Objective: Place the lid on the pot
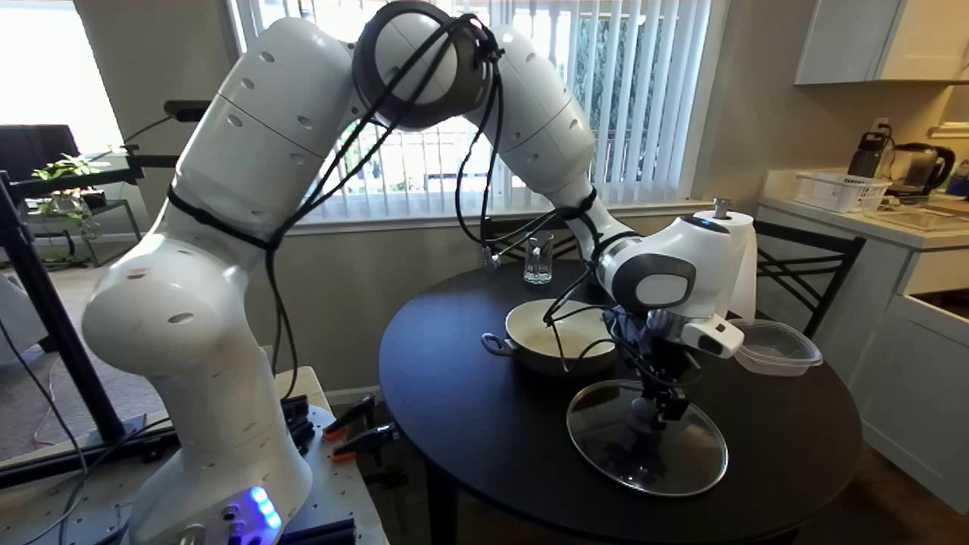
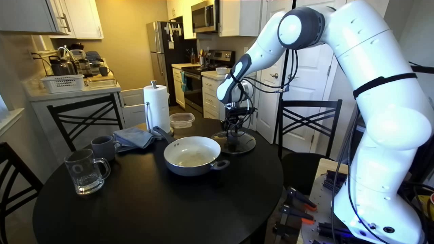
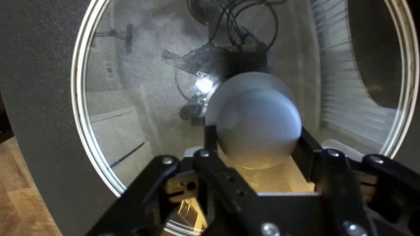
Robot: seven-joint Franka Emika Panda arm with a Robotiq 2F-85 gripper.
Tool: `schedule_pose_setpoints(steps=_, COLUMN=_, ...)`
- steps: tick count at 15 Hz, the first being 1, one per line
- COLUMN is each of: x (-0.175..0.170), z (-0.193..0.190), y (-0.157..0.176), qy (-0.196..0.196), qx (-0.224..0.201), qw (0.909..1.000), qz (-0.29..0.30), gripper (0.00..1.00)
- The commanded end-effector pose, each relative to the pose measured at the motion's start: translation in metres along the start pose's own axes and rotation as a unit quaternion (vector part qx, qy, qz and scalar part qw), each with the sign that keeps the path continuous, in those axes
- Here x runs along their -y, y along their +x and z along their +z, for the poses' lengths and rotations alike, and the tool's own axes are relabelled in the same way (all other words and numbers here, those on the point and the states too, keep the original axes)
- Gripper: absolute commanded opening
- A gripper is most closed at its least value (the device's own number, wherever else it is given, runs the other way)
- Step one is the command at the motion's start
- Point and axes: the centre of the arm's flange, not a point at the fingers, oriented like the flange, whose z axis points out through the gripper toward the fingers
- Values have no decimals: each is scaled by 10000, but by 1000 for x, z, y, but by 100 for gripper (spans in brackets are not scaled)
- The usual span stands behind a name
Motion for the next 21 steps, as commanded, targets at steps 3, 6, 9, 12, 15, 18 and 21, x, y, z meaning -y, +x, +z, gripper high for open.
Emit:
schedule_pose_setpoints(steps=3, x=2, z=-8, y=-7, qy=-94, qx=102, qw=9999, qz=78, gripper=98)
schedule_pose_setpoints(steps=6, x=4, z=-8, y=-9, qy=-106, qx=135, qw=9998, qz=52, gripper=100)
schedule_pose_setpoints(steps=9, x=5, z=-6, y=-12, qy=-114, qx=289, qw=9995, qz=38, gripper=98)
schedule_pose_setpoints(steps=12, x=6, z=-4, y=-15, qy=-145, qx=456, qw=9988, qz=39, gripper=100)
schedule_pose_setpoints(steps=15, x=8, z=-6, y=-17, qy=-147, qx=453, qw=9989, qz=27, gripper=100)
schedule_pose_setpoints(steps=18, x=8, z=-8, y=-17, qy=-128, qx=370, qw=9992, qz=22, gripper=100)
schedule_pose_setpoints(steps=21, x=6, z=-10, y=-15, qy=-137, qx=353, qw=9993, qz=47, gripper=100)
